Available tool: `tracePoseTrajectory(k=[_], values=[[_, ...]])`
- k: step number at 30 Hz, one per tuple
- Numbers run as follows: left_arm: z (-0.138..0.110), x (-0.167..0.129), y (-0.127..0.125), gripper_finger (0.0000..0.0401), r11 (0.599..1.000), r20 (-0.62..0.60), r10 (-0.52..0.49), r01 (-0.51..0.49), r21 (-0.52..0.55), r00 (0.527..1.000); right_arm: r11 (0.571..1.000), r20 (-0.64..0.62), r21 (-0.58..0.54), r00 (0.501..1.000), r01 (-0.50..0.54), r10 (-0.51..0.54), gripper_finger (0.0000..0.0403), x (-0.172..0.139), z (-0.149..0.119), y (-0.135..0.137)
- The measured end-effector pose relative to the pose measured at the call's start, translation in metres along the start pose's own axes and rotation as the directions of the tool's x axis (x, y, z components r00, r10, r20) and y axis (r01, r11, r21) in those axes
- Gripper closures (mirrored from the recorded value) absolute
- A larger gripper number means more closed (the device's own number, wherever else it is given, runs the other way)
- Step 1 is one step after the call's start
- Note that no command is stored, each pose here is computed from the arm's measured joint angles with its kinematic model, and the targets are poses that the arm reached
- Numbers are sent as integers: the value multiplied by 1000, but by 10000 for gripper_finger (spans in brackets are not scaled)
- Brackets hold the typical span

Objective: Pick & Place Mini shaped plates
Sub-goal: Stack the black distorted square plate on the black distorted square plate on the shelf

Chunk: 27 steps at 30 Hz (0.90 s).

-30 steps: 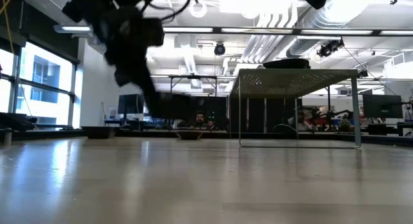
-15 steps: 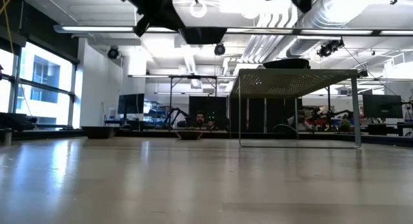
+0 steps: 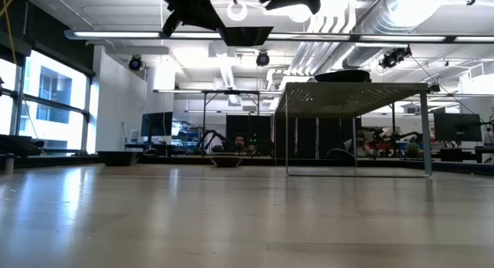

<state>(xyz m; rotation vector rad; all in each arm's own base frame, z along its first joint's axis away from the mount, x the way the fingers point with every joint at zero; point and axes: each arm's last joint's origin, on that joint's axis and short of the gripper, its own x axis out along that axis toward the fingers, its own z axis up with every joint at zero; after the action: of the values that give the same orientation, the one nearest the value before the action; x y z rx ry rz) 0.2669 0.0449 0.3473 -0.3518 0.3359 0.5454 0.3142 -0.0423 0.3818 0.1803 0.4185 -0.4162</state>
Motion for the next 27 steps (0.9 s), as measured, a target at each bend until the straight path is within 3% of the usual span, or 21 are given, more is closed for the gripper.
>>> tracePoseTrajectory(k=[7,19,27], values=[[0,0,0,401,1000,0,0,0,19,1000,990,-92,-107,990,96,-106,303,27,-2,5],[0,0,0,401,999,-2,-4,4,41,1000,984,-121,-125,982,130,-145,398,36,-5,5],[0,0,0,401,999,-3,-6,6,41,1000,984,-114,-120,983,128,-142,345,34,-4,5]])
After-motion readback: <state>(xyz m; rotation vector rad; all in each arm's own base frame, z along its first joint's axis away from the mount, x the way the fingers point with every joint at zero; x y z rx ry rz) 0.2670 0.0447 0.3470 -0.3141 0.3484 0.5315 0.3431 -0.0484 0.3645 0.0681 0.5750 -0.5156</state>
